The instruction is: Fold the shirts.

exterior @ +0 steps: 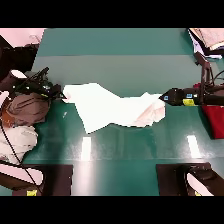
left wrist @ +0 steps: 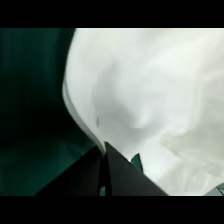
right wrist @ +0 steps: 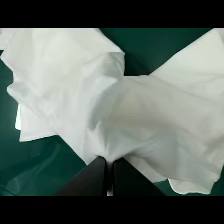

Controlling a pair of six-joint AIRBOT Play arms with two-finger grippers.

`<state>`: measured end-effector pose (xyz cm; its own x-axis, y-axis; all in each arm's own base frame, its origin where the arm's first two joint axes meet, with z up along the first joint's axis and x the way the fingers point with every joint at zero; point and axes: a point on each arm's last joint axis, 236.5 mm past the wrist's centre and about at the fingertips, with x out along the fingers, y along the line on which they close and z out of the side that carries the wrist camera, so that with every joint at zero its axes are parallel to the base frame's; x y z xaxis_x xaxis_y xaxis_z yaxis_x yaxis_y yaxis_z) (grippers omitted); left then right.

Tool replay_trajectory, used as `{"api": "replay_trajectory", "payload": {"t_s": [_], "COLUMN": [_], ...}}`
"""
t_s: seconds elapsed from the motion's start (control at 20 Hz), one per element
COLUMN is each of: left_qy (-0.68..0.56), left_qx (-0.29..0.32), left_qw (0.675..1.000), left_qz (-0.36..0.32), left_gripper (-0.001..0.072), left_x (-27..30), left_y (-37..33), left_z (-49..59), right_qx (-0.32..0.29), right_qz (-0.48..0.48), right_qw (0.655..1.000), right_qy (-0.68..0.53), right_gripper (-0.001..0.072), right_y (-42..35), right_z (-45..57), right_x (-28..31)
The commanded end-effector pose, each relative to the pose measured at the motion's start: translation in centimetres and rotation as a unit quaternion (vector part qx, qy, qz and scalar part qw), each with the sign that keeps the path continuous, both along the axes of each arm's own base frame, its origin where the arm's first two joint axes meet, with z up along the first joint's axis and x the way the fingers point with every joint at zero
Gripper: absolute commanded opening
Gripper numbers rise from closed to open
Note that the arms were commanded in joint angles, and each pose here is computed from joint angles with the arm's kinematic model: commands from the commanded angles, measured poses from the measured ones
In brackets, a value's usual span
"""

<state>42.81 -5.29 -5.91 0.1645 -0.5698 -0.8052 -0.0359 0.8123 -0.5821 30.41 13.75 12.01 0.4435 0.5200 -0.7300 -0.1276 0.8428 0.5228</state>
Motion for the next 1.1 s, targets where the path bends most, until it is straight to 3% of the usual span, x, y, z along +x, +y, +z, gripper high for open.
{"api": "replay_trajectory", "payload": {"t_s": [0.0,0.15,0.25,0.3,0.4,0.45,0.7,0.8,1.05], "left_qy": [0.014,-0.024,-0.059,-0.077,-0.099,-0.105,-0.105,-0.104,-0.104], "left_qx": [-0.021,-0.014,-0.005,-0.001,0.004,0.005,0.014,0.015,0.017], "left_qw": [0.999,0.998,0.996,0.994,0.99,0.989,0.984,0.983,0.982], "left_qz": [-0.043,-0.061,-0.072,-0.079,-0.098,-0.108,-0.143,-0.15,-0.156], "left_gripper": [0.002,0.002,0.002,0.002,0.002,0.002,0.0021,0.0021,0.0021], "left_x": [-1.1,-1.3,-1.8,-2.1,-3.2,-3.7,-5.0,-5.1,-5.3], "left_y": [-1.1,-1.6,-2.3,-2.8,-3.9,-4.5,-6.4,-6.9,-7.2], "left_z": [2.5,6.2,9.3,10.9,13.2,13.9,14.1,14.1,14.0], "right_qx": [-0.018,-0.027,-0.029,-0.024,-0.03,-0.028,-0.009,0.024,0.079], "right_qz": [-0.046,-0.082,-0.094,-0.103,-0.082,-0.085,-0.097,-0.102,-0.147], "right_qw": [0.999,0.996,0.994,0.991,0.99,0.989,0.979,0.975,0.965], "right_qy": [0.006,0.036,0.057,0.08,0.111,0.117,0.178,0.196,0.2], "right_gripper": [0.002,0.0041,0.0537,0.0543,0.0454,0.0446,0.0446,0.0446,0.0445], "right_y": [-3.4,-7.3,-9.3,-10.2,-10.8,-10.9,-8.8,-7.0,-5.0], "right_z": [-0.7,-2.8,-4.8,-5.8,-7.1,-7.7,-13.1,-15.0,-18.1], "right_x": [1.1,2.3,3.3,3.2,1.5,0.5,-7.2,-9.5,-10.9]}}
